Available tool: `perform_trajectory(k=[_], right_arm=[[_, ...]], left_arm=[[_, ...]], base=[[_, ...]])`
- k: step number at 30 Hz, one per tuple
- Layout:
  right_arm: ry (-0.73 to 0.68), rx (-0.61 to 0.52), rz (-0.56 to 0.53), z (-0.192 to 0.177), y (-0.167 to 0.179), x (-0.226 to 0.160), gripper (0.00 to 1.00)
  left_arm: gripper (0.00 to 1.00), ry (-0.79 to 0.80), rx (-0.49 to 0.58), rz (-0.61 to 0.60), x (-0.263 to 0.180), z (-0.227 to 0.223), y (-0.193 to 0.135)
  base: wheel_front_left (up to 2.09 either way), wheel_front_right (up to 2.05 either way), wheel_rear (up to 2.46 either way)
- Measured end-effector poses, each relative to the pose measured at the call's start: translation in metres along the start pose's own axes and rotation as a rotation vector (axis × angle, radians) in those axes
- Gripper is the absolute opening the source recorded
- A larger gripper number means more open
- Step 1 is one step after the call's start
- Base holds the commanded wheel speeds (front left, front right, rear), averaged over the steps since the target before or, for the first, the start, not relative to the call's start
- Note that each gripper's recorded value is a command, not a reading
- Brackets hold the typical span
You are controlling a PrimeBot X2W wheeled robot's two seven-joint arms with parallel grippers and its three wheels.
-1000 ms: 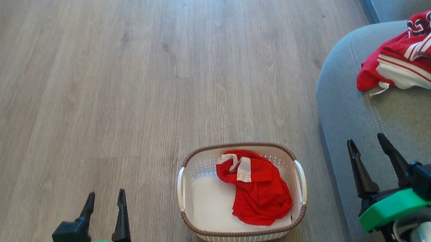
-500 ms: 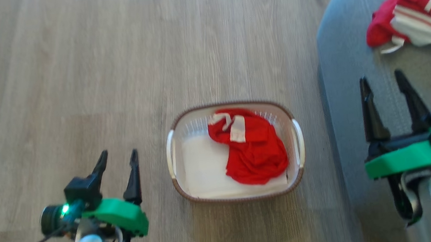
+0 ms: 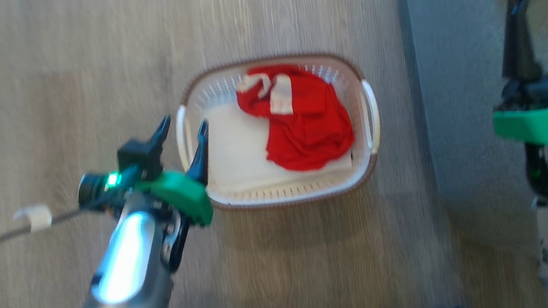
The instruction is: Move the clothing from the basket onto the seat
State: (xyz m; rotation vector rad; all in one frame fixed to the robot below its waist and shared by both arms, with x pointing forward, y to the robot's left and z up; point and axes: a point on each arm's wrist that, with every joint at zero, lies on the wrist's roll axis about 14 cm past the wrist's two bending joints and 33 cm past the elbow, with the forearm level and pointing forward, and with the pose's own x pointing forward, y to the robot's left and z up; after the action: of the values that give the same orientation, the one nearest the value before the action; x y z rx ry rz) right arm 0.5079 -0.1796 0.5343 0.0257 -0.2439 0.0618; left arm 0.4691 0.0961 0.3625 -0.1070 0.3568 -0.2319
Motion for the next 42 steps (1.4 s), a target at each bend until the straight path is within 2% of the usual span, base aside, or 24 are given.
perform_trajectory(k=[5, 10, 17, 31, 42], right_arm=[[-0.042, -0.019, -0.003, -0.009, -0.005, 0.023, 1.0], [-0.054, -0.035, -0.002, -0.021, -0.009, 0.035, 1.0], [-0.015, -0.051, 0.018, -0.057, -0.01, 0.044, 1.0], [0.019, -0.082, 0.046, -0.078, -0.012, 0.045, 1.0], [0.032, -0.082, 0.043, -0.08, -0.017, 0.04, 1.0]], left_arm=[[1.0, 0.103, 0.008, -0.061, 0.038, -0.036, -0.013], [1.0, 0.2, 0.006, -0.088, 0.058, -0.073, -0.017], [1.0, 0.334, -0.014, -0.145, 0.087, -0.13, -0.032], [1.0, 0.405, -0.015, -0.164, 0.123, -0.164, -0.047], [1.0, 0.403, 0.014, -0.106, 0.148, -0.166, -0.029]], base=[[0.0, 0.0, 0.0], [0.0, 0.0, 0.0], [0.0, 0.0, 0.0], [0.0, 0.0, 0.0], [0.0, 0.0, 0.0]])
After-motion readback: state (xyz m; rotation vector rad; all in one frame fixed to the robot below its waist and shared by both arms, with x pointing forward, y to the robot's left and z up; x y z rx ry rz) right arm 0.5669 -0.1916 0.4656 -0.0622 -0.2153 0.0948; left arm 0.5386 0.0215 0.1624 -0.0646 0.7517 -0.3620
